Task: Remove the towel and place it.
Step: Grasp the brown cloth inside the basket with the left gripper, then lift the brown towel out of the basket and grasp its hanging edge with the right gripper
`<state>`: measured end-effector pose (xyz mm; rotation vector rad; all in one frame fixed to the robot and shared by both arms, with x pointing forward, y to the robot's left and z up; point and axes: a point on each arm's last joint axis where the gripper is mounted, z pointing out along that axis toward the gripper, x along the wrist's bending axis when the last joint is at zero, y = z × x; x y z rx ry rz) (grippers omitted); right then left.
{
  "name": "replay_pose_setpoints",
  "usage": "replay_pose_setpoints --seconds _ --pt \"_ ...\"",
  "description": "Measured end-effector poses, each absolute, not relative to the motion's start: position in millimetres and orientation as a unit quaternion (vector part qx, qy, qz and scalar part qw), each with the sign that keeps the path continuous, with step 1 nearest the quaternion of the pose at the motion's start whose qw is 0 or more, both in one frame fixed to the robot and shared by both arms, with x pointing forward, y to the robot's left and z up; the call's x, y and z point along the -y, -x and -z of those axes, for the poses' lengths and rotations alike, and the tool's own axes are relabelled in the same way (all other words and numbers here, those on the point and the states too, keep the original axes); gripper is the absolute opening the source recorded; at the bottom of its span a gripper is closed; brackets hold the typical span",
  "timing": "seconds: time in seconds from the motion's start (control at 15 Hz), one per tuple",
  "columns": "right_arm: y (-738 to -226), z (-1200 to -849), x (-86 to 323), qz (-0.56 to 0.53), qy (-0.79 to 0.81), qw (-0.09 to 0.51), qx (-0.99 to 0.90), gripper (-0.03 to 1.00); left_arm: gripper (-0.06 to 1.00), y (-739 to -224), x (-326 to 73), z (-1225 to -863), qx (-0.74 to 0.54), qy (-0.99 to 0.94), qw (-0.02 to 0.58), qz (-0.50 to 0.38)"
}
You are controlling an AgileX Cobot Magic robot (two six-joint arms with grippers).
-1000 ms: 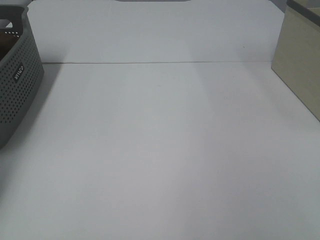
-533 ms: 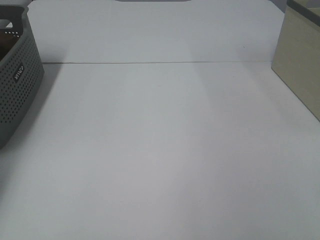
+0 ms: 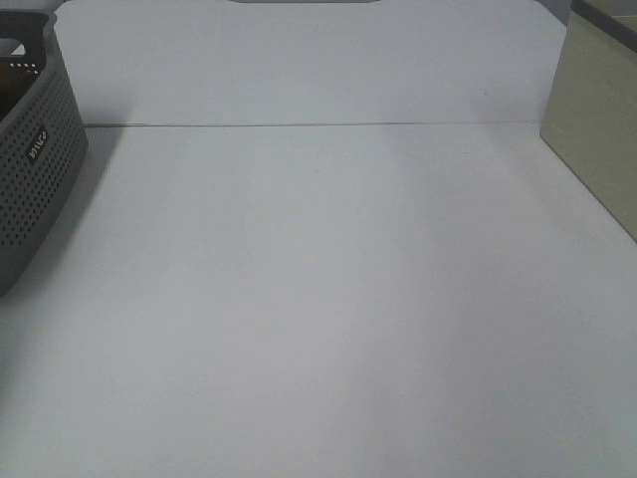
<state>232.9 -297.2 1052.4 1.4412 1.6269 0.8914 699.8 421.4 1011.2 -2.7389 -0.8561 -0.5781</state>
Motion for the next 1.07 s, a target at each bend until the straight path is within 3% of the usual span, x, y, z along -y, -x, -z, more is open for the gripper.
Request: replay_pose_setpoints --seconds 0.27,0.47,1.0,1.07 --pt "-232.9 -1052.4 297.2 -0.35 -0.566 0.386 -0.639 0.81 0.0 -673.1 -401.2 -1092.4 0.317 0.906 0.085 0.269" --pt "-232.9 -1052.4 297.2 -0.35 -0.566 0.386 -0.639 0.81 0.0 -656.9 -374.8 -1133.6 0.334 0.887 0.053 0.314" --pt "-232.9 -1052.4 297.2 -0.35 -0.566 0.386 -0.639 0.81 0.0 -601.9 -267.0 -1230.3 0.235 0.874 -0.044 0.423" --pt "-232.9 -1052.4 297.2 -0.35 -0.566 0.386 -0.639 0.81 0.0 -601.9 -267.0 -1230.3 0.235 0.874 -0.044 0.423"
